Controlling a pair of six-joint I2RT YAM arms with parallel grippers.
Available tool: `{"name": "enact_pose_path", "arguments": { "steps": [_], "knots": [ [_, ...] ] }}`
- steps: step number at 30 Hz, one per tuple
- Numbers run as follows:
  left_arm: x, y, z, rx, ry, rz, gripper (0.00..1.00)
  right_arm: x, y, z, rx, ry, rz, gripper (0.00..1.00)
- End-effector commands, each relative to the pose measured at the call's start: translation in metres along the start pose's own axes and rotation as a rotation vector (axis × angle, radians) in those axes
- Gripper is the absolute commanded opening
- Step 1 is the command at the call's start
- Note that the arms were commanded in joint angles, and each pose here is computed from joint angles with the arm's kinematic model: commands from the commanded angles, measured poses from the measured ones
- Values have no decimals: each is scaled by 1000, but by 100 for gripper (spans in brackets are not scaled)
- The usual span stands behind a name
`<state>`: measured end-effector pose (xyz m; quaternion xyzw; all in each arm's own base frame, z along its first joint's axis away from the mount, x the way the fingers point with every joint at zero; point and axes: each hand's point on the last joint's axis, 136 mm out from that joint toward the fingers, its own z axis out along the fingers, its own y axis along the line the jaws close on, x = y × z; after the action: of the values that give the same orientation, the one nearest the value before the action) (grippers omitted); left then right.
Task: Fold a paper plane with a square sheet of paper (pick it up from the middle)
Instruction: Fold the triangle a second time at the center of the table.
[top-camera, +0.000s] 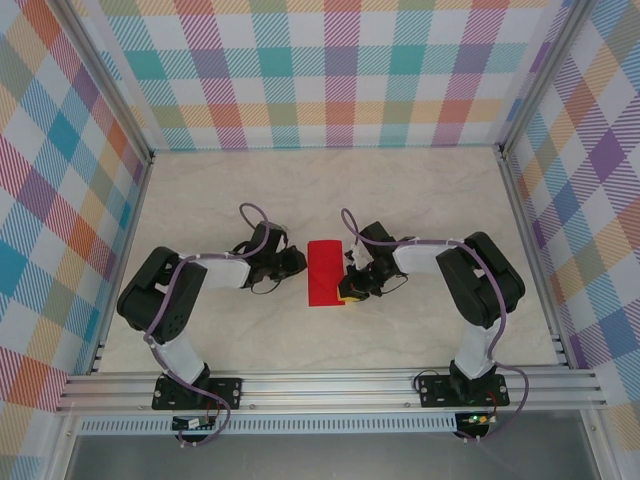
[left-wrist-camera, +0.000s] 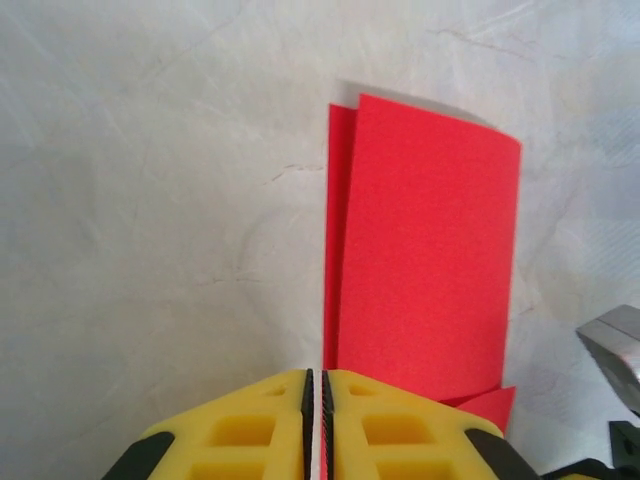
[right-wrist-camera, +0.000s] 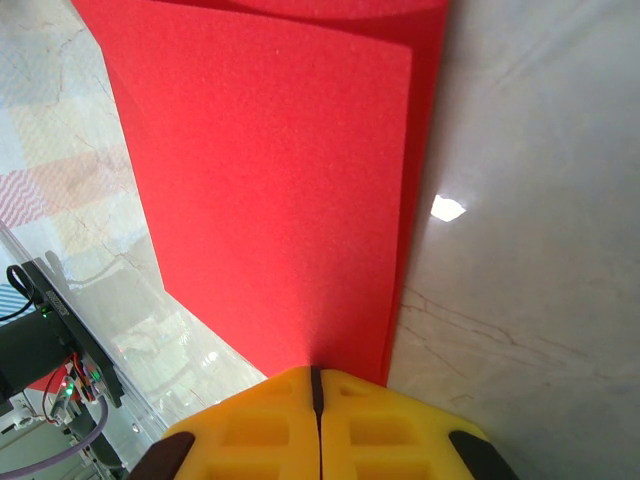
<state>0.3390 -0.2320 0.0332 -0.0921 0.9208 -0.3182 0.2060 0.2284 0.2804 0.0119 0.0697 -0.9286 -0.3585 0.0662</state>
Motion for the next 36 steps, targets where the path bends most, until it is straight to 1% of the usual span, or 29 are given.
{"name": "enact_pose_path", "arguments": {
  "steps": [1, 3, 6, 8, 12, 15, 17, 20, 23, 30, 36],
  "knots": [
    [-16, -32, -22, 85, -41, 28, 15, 29, -50, 19, 170, 87, 113, 6],
    [-15, -44, -30, 122, -41, 36, 15, 28, -49, 19, 167, 86, 112, 6],
    [-4, -61, -32, 177, 2, 55, 15, 27, -47, 18, 160, 83, 112, 6],
    [6, -68, -27, 198, 42, 68, 15, 27, -46, 18, 159, 82, 112, 6],
    [27, -70, -8, 199, 120, 89, 15, 24, -43, 17, 150, 76, 105, 7],
    [39, -67, 9, 191, 170, 88, 14, 22, -38, 14, 139, 68, 98, 7],
    [44, -57, 20, 147, 187, 70, 13, 20, -33, 12, 124, 62, 88, 8],
    [46, -37, 30, 64, 187, 51, 11, 16, -21, 6, 103, 48, 65, 9],
    [49, -22, 31, 6, 182, 40, 10, 8, -4, -3, 66, 22, 33, 10],
    [53, -17, 33, 1, 190, 36, 10, -9, 29, -12, 14, -16, -22, 12],
    [53, -20, 33, 14, 192, 30, 10, -18, 34, 2, 23, -5, -20, 13]
  ]
}}
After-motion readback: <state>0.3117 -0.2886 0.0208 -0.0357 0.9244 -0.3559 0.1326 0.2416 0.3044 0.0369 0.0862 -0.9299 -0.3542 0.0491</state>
